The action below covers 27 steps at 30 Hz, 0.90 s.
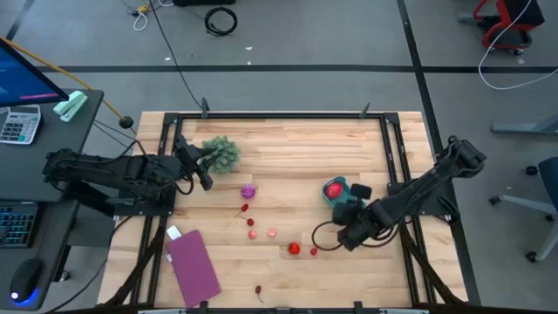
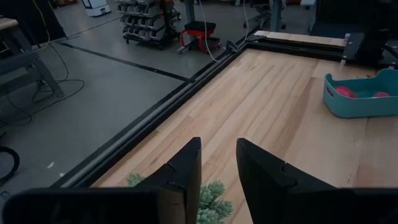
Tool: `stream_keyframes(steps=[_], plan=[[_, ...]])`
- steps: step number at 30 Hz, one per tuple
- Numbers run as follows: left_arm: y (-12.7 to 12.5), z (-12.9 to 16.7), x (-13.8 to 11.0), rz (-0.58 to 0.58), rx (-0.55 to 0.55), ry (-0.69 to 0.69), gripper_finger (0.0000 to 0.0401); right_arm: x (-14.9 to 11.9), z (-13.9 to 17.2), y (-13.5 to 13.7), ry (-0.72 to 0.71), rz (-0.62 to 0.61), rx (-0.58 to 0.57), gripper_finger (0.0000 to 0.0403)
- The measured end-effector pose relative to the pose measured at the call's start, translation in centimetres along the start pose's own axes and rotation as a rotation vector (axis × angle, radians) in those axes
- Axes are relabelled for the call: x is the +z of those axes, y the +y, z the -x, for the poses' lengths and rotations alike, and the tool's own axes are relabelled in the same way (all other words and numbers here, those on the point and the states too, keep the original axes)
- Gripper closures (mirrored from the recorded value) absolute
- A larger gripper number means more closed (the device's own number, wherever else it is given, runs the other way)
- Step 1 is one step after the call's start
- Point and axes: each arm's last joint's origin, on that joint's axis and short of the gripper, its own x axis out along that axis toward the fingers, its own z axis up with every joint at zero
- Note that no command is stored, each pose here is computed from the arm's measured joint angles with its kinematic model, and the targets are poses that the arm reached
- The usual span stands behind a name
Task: Pick and placing Produce into tupperware
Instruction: Put the cherry in the basket
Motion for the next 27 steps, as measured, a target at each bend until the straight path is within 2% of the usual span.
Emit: stream_keyframes(steps=[7,16,20,27], plan=[[0.0,0.0,0.0,-0.003,0.001,0.004,0.0294,0.5,-1.7,-0.6,0.064,-0.041,-0.059,0.0305],[0.0,0.0,-0.1,-0.004,0.001,0.005,0.0294,-0.5,-5.3,-2.4,0.159,-0.119,-0.198,0.0302],[0.0,0.0,-0.1,-0.005,0.001,0.004,0.0294,-0.4,-6.0,-3.2,0.181,-0.178,-0.208,0.0297],[0.0,0.0,-0.1,-0.005,0.001,0.005,0.0294,-0.2,-7.4,-3.5,0.177,-0.146,-0.147,0.026]])
